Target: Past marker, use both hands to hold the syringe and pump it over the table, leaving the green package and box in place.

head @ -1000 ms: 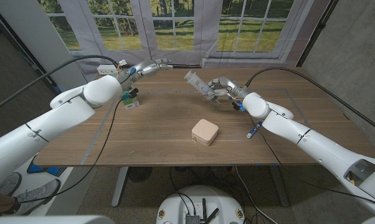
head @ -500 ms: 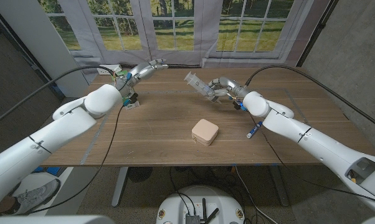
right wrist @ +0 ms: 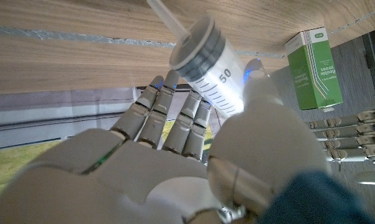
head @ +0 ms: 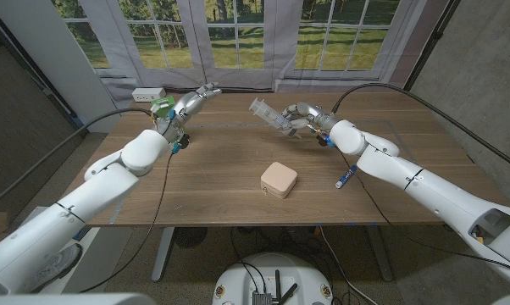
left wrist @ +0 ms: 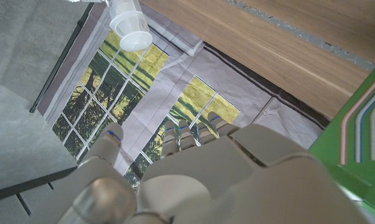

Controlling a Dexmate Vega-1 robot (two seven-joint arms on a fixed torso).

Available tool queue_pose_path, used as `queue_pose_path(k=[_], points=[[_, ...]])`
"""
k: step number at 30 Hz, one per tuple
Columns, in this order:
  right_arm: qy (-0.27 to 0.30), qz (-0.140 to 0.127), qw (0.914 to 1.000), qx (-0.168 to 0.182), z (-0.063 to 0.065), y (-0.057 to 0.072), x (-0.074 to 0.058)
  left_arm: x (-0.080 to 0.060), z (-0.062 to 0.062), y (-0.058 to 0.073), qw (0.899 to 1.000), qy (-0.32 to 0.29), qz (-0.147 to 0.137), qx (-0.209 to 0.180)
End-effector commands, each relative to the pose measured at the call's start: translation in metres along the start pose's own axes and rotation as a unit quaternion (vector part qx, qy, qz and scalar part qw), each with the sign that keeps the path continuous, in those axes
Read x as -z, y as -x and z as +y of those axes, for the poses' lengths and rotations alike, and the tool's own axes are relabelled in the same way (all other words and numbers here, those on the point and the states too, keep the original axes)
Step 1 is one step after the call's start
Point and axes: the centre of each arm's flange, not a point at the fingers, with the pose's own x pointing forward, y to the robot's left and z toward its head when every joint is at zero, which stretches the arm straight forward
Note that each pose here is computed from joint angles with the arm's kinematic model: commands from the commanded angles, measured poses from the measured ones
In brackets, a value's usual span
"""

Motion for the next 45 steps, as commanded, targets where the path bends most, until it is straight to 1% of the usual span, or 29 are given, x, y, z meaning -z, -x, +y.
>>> queue_pose_path(k=[1, 8, 14, 22, 27, 33, 37, 41, 45], points=[[0.033, 0.0, 0.9993, -0.016, -0.006, -0.011, -0.006, 0.031, -0.009, 0.012, 0.996, 0.078, 0.004, -0.039], [0.053, 0.0, 0.9983, -0.024, -0.007, -0.016, -0.008, 0.043, -0.009, 0.014, 0.994, 0.098, 0.005, -0.05], [0.075, 0.003, 0.9963, -0.041, -0.008, -0.021, -0.011, 0.059, -0.012, 0.017, 0.991, 0.123, 0.009, -0.058], [0.096, 0.006, 0.9938, -0.054, -0.008, -0.025, -0.013, 0.079, -0.016, 0.022, 0.984, 0.159, 0.012, -0.077], [0.115, 0.009, 0.9912, -0.065, -0.007, -0.026, -0.015, 0.09, -0.017, 0.024, 0.98, 0.178, 0.014, -0.085], [0.149, 0.014, 0.9859, -0.076, -0.008, -0.028, -0.019, 0.102, -0.018, 0.027, 0.977, 0.194, 0.019, -0.089], [0.159, 0.016, 0.984, -0.079, -0.008, -0.03, -0.02, 0.106, -0.018, 0.026, 0.976, 0.199, 0.022, -0.089], [0.175, 0.023, 0.9809, -0.082, -0.007, -0.033, -0.022, 0.114, -0.018, 0.024, 0.972, 0.213, 0.022, -0.096], [0.188, 0.025, 0.9777, -0.089, -0.005, -0.036, -0.023, 0.121, -0.02, 0.022, 0.97, 0.222, 0.023, -0.099]])
